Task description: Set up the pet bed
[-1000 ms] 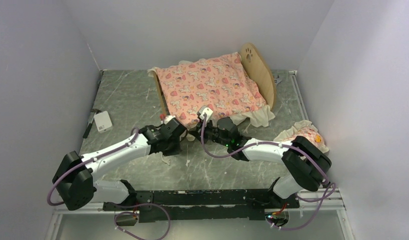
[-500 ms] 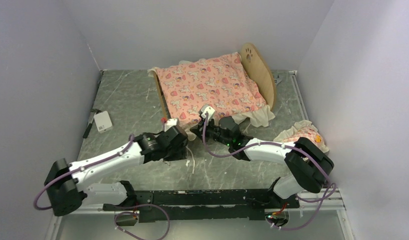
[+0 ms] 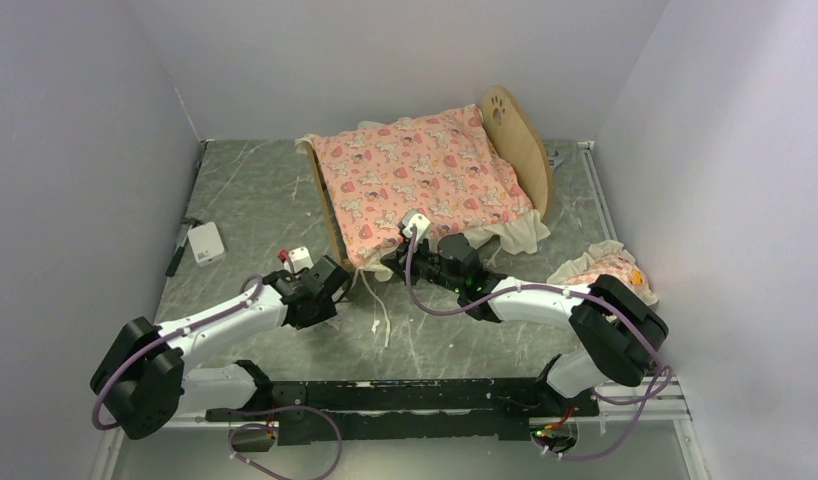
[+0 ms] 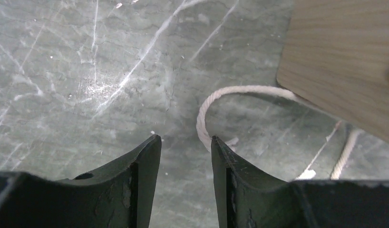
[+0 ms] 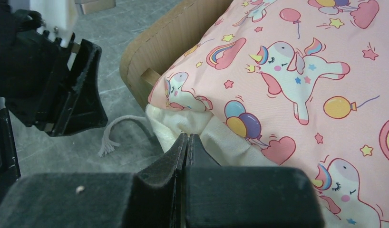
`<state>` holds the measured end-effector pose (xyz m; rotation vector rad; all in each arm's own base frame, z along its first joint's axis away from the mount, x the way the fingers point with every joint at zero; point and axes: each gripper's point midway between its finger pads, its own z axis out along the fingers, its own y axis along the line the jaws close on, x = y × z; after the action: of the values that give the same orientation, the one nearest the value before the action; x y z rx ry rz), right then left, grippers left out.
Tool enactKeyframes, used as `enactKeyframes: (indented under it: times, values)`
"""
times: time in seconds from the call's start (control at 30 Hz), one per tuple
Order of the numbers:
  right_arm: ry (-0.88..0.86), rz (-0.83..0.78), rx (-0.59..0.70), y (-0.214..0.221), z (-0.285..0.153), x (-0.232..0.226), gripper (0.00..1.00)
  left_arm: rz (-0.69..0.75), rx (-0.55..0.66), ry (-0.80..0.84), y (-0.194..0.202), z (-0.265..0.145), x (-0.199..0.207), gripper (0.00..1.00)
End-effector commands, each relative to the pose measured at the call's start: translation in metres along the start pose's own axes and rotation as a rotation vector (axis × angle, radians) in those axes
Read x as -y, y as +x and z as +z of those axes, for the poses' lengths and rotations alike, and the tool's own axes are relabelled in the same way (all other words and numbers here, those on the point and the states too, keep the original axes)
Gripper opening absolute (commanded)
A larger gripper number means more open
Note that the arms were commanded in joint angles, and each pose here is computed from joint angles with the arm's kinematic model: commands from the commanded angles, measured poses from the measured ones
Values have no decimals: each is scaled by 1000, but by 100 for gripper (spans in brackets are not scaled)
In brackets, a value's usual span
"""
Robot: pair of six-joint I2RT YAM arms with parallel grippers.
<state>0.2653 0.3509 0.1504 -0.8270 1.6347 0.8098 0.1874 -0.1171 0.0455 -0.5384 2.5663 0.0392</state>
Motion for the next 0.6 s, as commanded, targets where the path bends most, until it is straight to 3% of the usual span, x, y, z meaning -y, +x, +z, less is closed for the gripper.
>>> enactKeyframes:
  times: [0.0,0.17,0.33,0.53,0.57]
  values:
    - [-3,-5,54,-18,-3,0,0,-83,5,52,-1,15,14,49]
    - [-13,4,48,-14,-1,-2,0,-93,-24,60,8,28,21,52]
    - [-20,8,46,-13,0,-3,0,-109,-92,10,27,39,15,46]
    - [-12,5,61,-17,-3,-2,0,-173,-137,-72,46,39,-11,3]
    - [-12,3,65,-18,-4,-2,0,-173,-133,-72,45,37,-13,0]
